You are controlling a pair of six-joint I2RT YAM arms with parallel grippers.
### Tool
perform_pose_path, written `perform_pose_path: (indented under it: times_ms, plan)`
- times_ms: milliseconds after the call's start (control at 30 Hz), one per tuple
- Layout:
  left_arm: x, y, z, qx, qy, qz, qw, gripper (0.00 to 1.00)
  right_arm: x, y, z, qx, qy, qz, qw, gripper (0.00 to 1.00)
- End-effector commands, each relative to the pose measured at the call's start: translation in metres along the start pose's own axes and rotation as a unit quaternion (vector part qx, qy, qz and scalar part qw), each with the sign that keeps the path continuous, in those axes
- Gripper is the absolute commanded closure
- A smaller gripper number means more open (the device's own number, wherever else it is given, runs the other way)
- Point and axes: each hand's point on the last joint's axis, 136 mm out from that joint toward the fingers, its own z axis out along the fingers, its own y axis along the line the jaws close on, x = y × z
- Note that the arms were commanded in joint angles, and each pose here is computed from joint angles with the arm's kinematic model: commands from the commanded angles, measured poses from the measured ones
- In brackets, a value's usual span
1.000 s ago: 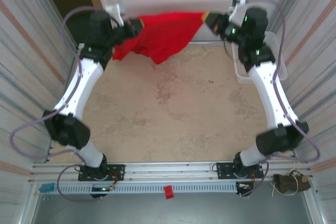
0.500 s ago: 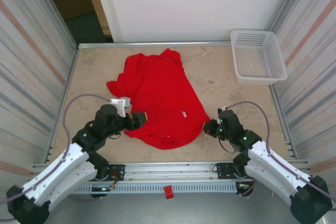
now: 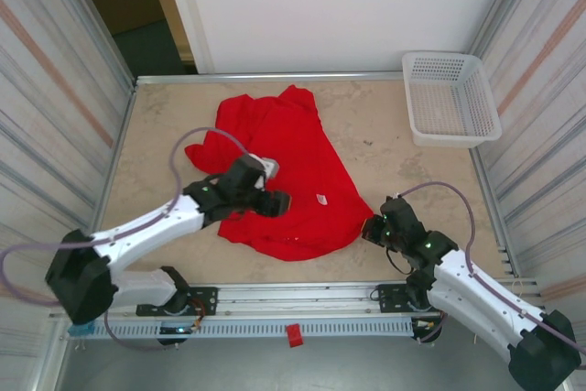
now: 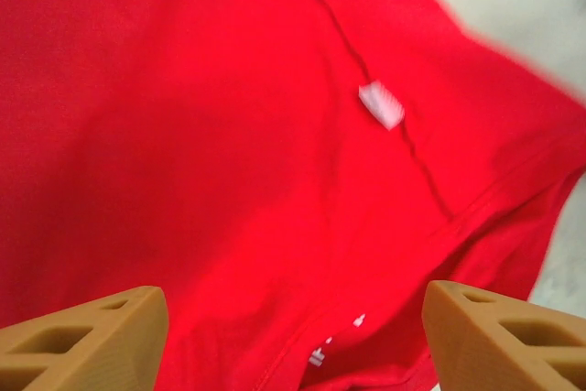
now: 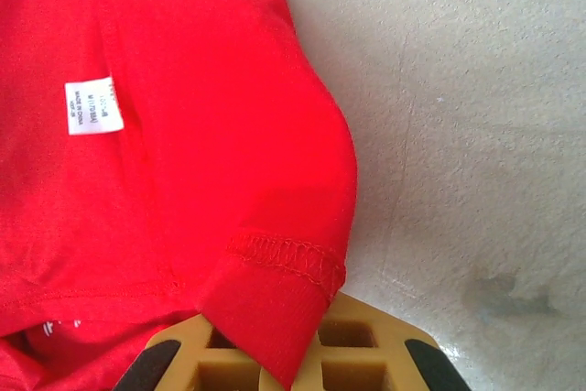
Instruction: Fold the inside-out t-shirt
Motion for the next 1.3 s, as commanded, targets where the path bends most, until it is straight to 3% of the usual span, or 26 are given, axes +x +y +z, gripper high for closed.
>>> perform_pose_path:
  times_ms: [0, 533, 833, 1000, 1067, 1167, 1267]
  plan:
    - [0.023, 0.008, 0.007, -0.063, 0.051, 0.087, 0.993, 0.25, -0.011, 0.003, -0.007, 0.007, -0.018, -0.015, 1.000, 1.00]
    - [0.083, 0.021, 0.017, -0.107, 0.115, 0.087, 0.984, 0.20, -0.011, 0.004, -0.005, 0.004, -0.016, -0.021, 1.000, 1.00]
    - [0.095, 0.023, 0.031, -0.108, 0.134, 0.082, 0.982, 0.31, -0.013, 0.004, -0.005, 0.001, -0.017, -0.019, 1.000, 1.00]
    - [0.101, 0.028, 0.037, -0.113, 0.138, 0.075, 0.981, 0.53, -0.013, 0.004, -0.005, 0.000, -0.017, -0.019, 1.000, 1.00]
    - [0.097, 0.030, 0.038, -0.117, 0.132, 0.071, 0.982, 0.76, -0.012, 0.003, -0.005, 0.001, -0.016, -0.018, 1.000, 1.00]
    - [0.081, 0.027, 0.030, -0.120, 0.114, 0.074, 0.983, 1.00, -0.012, 0.003, -0.005, 0.002, -0.016, -0.018, 1.000, 1.00]
    - [0.051, 0.017, 0.012, -0.115, 0.087, 0.082, 0.986, 1.00, -0.013, 0.003, -0.006, 0.000, -0.017, -0.016, 1.000, 1.00]
